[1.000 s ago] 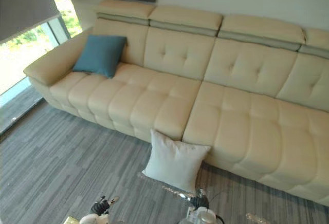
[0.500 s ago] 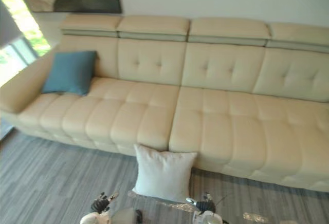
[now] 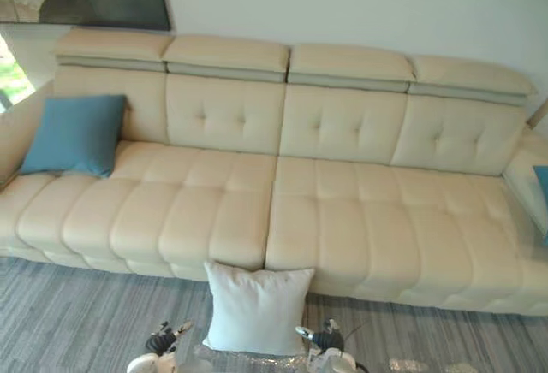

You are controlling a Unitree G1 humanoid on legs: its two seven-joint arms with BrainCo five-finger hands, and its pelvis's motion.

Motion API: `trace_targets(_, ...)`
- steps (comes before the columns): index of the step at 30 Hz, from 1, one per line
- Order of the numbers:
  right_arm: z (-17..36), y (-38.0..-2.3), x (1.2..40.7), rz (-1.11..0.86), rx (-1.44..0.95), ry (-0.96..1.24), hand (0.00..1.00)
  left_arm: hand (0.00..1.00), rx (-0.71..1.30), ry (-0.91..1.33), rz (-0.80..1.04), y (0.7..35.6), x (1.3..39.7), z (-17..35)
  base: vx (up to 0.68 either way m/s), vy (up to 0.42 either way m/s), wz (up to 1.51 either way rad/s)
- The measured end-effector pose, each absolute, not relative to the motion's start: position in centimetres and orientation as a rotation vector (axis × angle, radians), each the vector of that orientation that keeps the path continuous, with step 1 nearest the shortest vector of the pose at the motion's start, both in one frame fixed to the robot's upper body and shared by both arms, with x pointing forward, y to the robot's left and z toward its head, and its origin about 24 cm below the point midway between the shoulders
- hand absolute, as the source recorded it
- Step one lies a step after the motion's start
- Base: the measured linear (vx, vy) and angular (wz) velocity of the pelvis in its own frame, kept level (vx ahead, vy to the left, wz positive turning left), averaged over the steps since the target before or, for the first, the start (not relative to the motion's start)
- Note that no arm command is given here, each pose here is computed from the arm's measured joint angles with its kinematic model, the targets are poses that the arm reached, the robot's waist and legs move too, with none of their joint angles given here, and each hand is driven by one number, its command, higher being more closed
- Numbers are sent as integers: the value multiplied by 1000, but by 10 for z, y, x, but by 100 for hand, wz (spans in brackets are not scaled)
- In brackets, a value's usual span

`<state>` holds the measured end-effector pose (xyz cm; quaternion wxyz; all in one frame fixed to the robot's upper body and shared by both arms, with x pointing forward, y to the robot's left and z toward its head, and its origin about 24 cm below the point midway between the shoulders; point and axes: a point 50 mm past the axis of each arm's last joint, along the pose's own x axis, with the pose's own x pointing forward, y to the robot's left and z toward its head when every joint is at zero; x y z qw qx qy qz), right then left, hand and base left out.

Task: Pick up cushions and gather them together orderly.

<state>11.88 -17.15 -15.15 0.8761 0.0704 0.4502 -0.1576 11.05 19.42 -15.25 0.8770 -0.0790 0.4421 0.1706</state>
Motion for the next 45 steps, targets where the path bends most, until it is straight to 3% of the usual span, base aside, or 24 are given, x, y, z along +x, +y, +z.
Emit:
trace_targets(5,-148,-187,123,-367,116,920,0,0,-177,905,348,189,119,-151,86,-155,22)
trace_targets(10,-123,-203,177,-419,133,744,0,0,-192,691,361,190,192,-119,-160,-95,15)
trace_targets(17,-41,-231,263,-521,204,313,0,0,-252,331,414,208,276,-45,-258,-7,-19)
trace_targets(28,101,-248,356,-511,268,-136,0,0,-305,-89,465,245,353,80,-151,-16,-14)
trace_targets(37,197,-232,385,-425,403,-395,0,0,-288,-335,372,239,382,170,-73,-1,-2)
trace_targets(41,234,-211,393,-343,438,-467,0,0,-266,-413,321,229,390,204,-57,19,-3)
trace_targets(45,271,-163,399,-210,471,-526,0,0,-247,-481,268,204,398,238,1,13,0)
